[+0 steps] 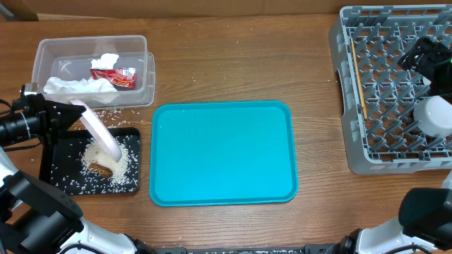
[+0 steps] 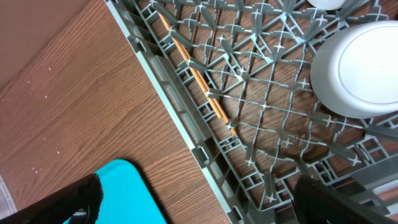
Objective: Sort waste into correct bins and load items into the dishwasher
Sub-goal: 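Tilt the plate with the left gripper to dump rice onto the black tray, then carry the emptied plate back and set it on the teal tray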
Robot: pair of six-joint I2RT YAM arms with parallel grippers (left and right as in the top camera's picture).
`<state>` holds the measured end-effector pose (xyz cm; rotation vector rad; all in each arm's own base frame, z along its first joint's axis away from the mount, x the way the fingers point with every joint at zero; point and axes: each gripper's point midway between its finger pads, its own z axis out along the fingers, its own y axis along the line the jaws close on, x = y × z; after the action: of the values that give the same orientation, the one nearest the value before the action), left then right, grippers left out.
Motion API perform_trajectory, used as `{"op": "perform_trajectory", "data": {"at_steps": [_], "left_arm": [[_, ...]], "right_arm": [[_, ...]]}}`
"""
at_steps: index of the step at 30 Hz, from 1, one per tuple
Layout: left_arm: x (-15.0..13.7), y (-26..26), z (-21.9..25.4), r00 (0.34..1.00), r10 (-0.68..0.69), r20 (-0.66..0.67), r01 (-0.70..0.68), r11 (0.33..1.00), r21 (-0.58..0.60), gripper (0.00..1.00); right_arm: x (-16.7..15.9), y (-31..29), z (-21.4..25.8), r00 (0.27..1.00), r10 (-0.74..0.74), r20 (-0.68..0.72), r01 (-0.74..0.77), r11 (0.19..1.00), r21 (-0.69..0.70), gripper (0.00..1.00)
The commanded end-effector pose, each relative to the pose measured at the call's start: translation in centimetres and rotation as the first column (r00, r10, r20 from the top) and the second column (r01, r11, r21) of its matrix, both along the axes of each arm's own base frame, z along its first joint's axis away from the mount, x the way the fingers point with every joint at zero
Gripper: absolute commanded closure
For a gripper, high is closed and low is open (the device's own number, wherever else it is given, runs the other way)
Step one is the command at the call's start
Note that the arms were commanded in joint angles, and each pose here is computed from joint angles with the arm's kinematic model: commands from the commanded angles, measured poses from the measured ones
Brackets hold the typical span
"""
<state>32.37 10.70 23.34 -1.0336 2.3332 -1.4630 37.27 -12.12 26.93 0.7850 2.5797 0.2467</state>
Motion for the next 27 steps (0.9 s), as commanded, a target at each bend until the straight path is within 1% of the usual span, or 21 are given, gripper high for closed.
{"op": "perform_trajectory", "data": {"at_steps": [1, 6, 10, 16, 19, 22, 27], "left_arm": [[0.3, 0.1, 0.8, 0.998, -0.002, 0.056, 0.002, 1.0, -0.001, 0.96], [0.5, 0.1, 1.1, 0.998, 0.004, 0.068, -0.003, 1.0, -0.015, 0.96], [0.5, 0.0, 1.1, 0.999, 0.014, 0.053, -0.013, 1.0, -0.025, 0.96], [0.3, 0.1, 0.9, 0.999, 0.006, 0.047, -0.006, 1.0, -0.007, 0.96], [0.0, -0.5, 1.3, 0.999, 0.015, 0.036, -0.014, 1.0, -0.023, 0.96], [-0.1, -0.8, 1.8, 0.998, -0.001, 0.069, 0.001, 1.0, 0.001, 0.96], [-0.6, -1.4, 2.3, 0.997, -0.011, 0.07, 0.01, 1.0, 0.024, 0.96]], "right_arm": [[0.1, -0.1, 0.5, 1.0, -0.004, 0.016, 0.004, 1.0, -0.009, 0.0], [0.2, -0.1, 0.5, 1.0, -0.003, 0.017, 0.004, 1.0, -0.009, 0.0], [0.1, -0.1, 0.5, 1.0, -0.004, 0.016, 0.004, 1.0, -0.009, 0.0], [0.1, -0.1, 0.5, 1.0, -0.004, 0.016, 0.004, 1.0, -0.009, 0.0], [0.1, -0.1, 0.5, 1.0, -0.004, 0.016, 0.004, 1.0, -0.009, 0.0], [0.2, -0.1, 0.5, 1.0, -0.003, 0.017, 0.004, 1.0, -0.009, 0.0], [0.1, -0.1, 0.5, 1.0, -0.004, 0.016, 0.004, 1.0, -0.009, 0.0]]}}
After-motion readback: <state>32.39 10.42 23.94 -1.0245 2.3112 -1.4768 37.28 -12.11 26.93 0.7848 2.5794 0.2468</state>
